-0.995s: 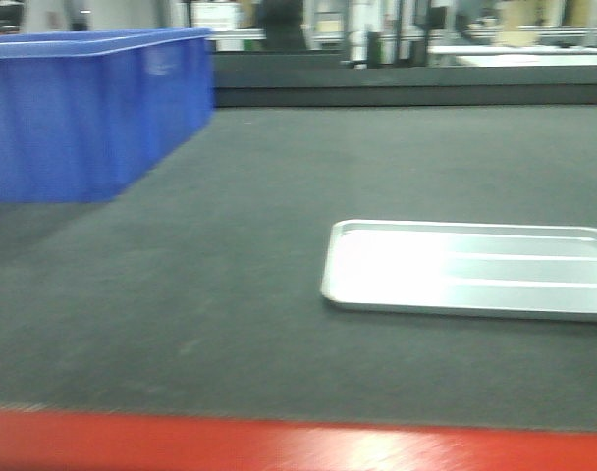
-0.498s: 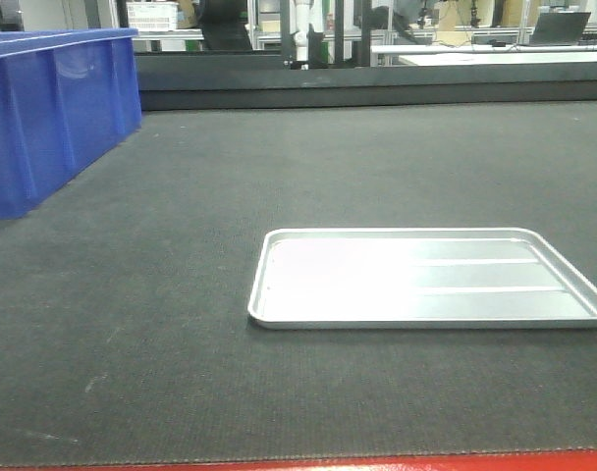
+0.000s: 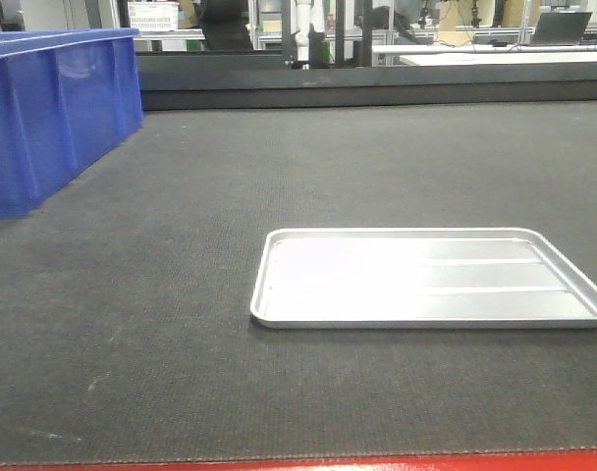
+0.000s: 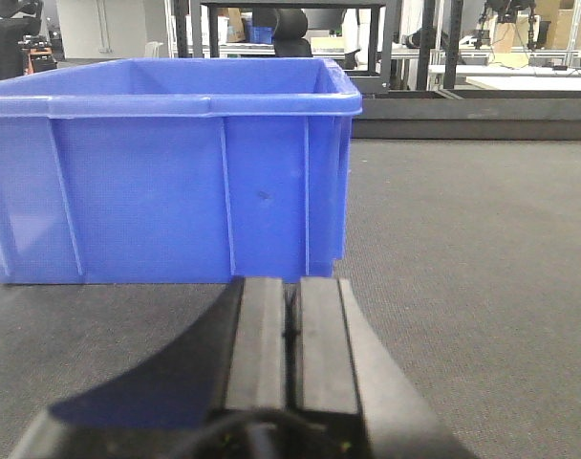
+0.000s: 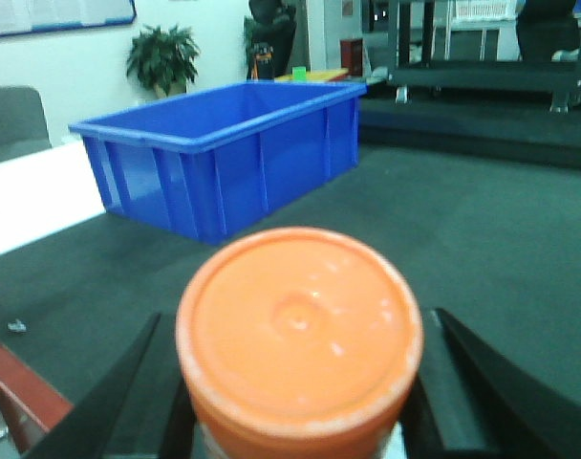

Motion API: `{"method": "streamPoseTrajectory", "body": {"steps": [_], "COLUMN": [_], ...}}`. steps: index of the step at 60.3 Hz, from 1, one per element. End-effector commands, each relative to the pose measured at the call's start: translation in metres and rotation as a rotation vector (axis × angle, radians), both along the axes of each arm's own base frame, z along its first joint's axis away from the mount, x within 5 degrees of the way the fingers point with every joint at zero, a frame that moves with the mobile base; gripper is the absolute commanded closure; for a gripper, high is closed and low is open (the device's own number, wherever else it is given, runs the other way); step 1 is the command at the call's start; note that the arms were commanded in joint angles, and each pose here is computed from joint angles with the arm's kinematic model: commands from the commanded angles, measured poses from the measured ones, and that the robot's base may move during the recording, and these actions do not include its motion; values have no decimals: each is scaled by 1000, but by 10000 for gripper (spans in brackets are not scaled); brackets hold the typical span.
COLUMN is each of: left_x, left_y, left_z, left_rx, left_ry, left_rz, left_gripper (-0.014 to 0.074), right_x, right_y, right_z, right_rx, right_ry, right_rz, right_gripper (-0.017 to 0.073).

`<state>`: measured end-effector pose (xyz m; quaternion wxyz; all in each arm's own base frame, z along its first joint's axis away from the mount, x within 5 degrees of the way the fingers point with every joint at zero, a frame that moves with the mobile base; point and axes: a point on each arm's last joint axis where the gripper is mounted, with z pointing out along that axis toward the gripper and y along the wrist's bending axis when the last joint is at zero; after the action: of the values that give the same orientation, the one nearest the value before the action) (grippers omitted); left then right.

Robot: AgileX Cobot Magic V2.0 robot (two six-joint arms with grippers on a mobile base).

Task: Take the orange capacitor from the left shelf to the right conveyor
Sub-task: 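Move the right gripper with the cylinder above the silver tray, then lower the cylinder upright onto the silver tray and open the right gripper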

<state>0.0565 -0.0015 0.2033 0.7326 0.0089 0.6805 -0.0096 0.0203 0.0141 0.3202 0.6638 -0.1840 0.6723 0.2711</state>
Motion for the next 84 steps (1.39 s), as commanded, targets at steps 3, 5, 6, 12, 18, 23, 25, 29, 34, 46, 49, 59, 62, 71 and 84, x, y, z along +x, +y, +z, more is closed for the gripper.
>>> {"method": "streamPoseTrajectory", "body": {"steps": [3, 5, 6, 12, 18, 23, 25, 29, 34, 46, 49, 59, 62, 71, 84], "left_x": [0, 0, 0, 0, 0, 0, 0, 0, 0, 0, 0, 0, 0, 0, 0], "left_y": [0, 0, 0, 0, 0, 0, 0, 0, 0, 0, 0, 0, 0, 0, 0], "left_z": [10, 10, 10, 10, 10, 10, 10, 10, 10, 10, 10, 10, 10, 10, 10], "left_rx": [-8, -8, -8, -8, -8, -8, -8, -8, -8, -8, -8, -8, -8, -8, -8], "left_ry": [-82, -82, -82, -82, -82, -82, -82, -82, -82, -82, -82, -82, -82, -82, -82], "left_rz": [1, 1, 1, 1, 1, 1, 1, 1, 1, 1, 1, 1, 1, 1, 1], "left_gripper": [699, 699, 699, 699, 699, 699, 699, 699, 699, 699, 699, 699, 699, 699, 699], "right_x": [-2, -1, -1, 10, 33, 56, 64, 86, 112, 163, 173, 199, 205, 220, 229], "right_y": [-2, -1, 0, 8, 27, 45, 52, 70, 87, 106, 109, 107, 107, 104, 110], "right_z": [23, 24, 24, 27, 26, 23, 21, 13, 1, -27, -35, -62, -71, -91, -107], "right_rx": [94, 98, 98, 78, 34, -7, -17, -40, -59, -43, -42, -74, -88, -108, -86], "right_ry": [-152, -163, -167, -159, -106, -68, -56, -26, 1, -8, -5, 55, 76, 118, 94], "right_rz": [-3, -3, -4, -4, 1, 6, 9, 14, 2, -55, -68, -121, -133, -163, -157], "right_gripper": [502, 502, 502, 502, 502, 502, 502, 502, 502, 502, 502, 499, 498, 498, 165]}}
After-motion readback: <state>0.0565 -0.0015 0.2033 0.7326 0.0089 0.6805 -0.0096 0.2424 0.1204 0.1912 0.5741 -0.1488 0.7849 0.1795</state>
